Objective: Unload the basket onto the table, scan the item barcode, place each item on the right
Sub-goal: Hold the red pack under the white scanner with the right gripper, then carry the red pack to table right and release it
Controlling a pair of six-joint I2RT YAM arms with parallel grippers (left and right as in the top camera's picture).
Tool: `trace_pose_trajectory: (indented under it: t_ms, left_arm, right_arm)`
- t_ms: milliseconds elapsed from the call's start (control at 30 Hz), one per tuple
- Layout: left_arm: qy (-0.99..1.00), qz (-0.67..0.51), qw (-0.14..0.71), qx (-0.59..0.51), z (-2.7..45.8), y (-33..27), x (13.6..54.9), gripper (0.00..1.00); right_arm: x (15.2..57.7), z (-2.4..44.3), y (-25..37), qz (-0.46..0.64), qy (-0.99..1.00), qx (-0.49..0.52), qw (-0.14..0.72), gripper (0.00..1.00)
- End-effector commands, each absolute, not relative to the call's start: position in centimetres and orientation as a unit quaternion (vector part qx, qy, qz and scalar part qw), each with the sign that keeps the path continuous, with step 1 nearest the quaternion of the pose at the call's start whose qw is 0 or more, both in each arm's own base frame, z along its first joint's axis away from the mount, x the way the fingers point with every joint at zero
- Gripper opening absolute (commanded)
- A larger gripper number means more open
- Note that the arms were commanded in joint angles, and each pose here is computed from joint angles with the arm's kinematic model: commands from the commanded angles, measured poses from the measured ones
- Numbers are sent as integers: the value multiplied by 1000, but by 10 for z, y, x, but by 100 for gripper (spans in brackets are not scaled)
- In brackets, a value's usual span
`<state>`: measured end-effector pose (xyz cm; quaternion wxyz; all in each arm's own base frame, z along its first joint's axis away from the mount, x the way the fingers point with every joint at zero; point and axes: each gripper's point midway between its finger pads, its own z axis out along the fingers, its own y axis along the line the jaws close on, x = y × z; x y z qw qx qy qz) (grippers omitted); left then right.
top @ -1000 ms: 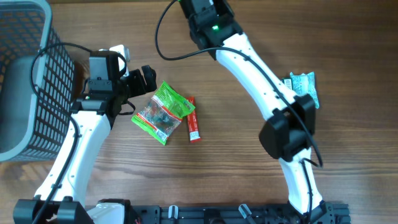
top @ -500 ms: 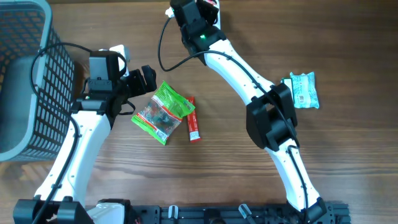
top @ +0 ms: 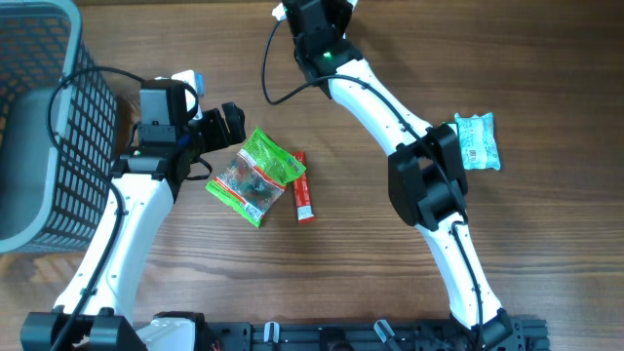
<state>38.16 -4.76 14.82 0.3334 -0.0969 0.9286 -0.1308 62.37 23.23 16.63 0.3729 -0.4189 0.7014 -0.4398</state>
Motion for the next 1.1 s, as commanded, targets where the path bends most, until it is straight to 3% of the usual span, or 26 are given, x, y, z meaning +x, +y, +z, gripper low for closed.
trace_pose_trajectory:
  t_ms: [0,400,700,900,1067]
  left_arm:
    - [926,-126,343,-93,154,-44,383,100]
    - [926,-126,343,-93,154,-44,383,100]
    - [926,-126,343,-93,154,-44,383,100]
    - [926,-126,343,-93,154,-44,383,100]
    - [926,-126,343,-93,154,-44,383,100]
  right_arm:
    - [620,151,235,-439,708,-418,363,4]
    - [616,134,242,-384,740,-404,376,4]
    - [601,115,237,-316,808,-321,379,4]
    - [573,191,219,-273,840,-236,404,4]
    - [510,241,189,-199,890,-205,355,4]
